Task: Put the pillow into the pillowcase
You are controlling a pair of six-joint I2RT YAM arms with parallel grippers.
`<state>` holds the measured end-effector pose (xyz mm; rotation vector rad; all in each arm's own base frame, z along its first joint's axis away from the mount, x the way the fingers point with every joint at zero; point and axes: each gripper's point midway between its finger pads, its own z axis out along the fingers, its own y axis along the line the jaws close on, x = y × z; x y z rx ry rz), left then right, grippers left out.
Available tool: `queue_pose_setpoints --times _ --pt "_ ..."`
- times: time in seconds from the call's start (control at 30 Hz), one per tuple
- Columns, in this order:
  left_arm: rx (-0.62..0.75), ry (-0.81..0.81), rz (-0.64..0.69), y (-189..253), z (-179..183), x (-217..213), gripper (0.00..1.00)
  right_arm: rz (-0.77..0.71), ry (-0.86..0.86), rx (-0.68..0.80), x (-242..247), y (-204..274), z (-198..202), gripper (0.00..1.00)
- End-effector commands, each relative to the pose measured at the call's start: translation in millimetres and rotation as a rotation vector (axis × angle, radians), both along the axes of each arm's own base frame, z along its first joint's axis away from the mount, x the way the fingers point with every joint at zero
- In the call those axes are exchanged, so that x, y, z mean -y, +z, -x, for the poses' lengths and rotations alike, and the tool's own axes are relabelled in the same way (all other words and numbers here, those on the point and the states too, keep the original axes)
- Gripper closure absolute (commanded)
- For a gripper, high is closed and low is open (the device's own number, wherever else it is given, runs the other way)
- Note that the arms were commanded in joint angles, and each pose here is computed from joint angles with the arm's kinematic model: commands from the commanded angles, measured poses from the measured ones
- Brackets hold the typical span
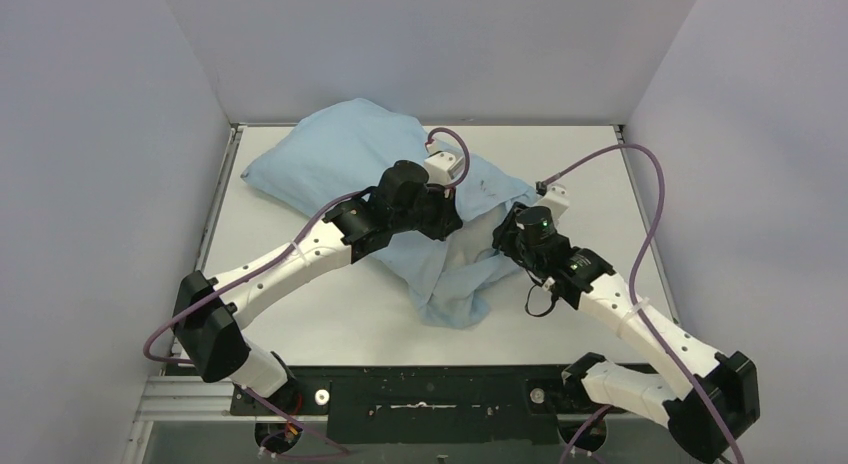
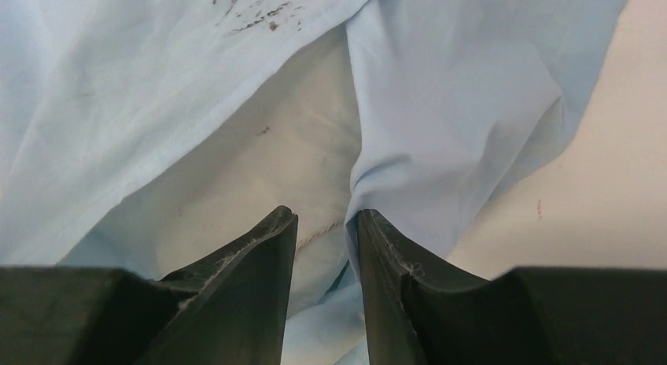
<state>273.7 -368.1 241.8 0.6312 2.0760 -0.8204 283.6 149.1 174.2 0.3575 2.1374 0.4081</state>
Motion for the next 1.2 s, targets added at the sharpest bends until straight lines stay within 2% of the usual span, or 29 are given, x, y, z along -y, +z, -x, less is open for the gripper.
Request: queue_pose_setpoints --times 0.0,0.17,0.3,0.43,0.53,0.77,0.97,1.17 --pt "0.036 -0.025 0.083 24 0 11 1.0 0.099 -0.049 0.075 5 18 -26 0.65" --pt "0.038 -0.019 0.08 23 0 8 1.0 0.205 -0.07 0.016 17 -8 -24 0.65" --pt "0.04 -0.018 0.08 24 1 7 1.0 0.258 -0.105 -0.018 32 -38 -16 0.73" --pt "0.041 -0.012 0.077 22 0 6 1.0 0.199 -0.095 0.021 35 -64 -20 0.77" --pt "0.037 -0.009 0.075 19 0 5 1.0 0.128 -0.092 -0.009 37 -84 -20 0.78" --pt "0.035 -0.004 0.075 17 0 5 1.0 0.129 -0.126 -0.014 52 -43 -6 0.74" --pt "0.035 -0.003 0.078 17 -1 6 1.0 0.094 -0.097 0.046 45 -5 4 0.74" --pt "0.033 -0.002 0.081 16 -2 7 1.0 0.098 -0.066 0.068 28 0 -7 0.73"
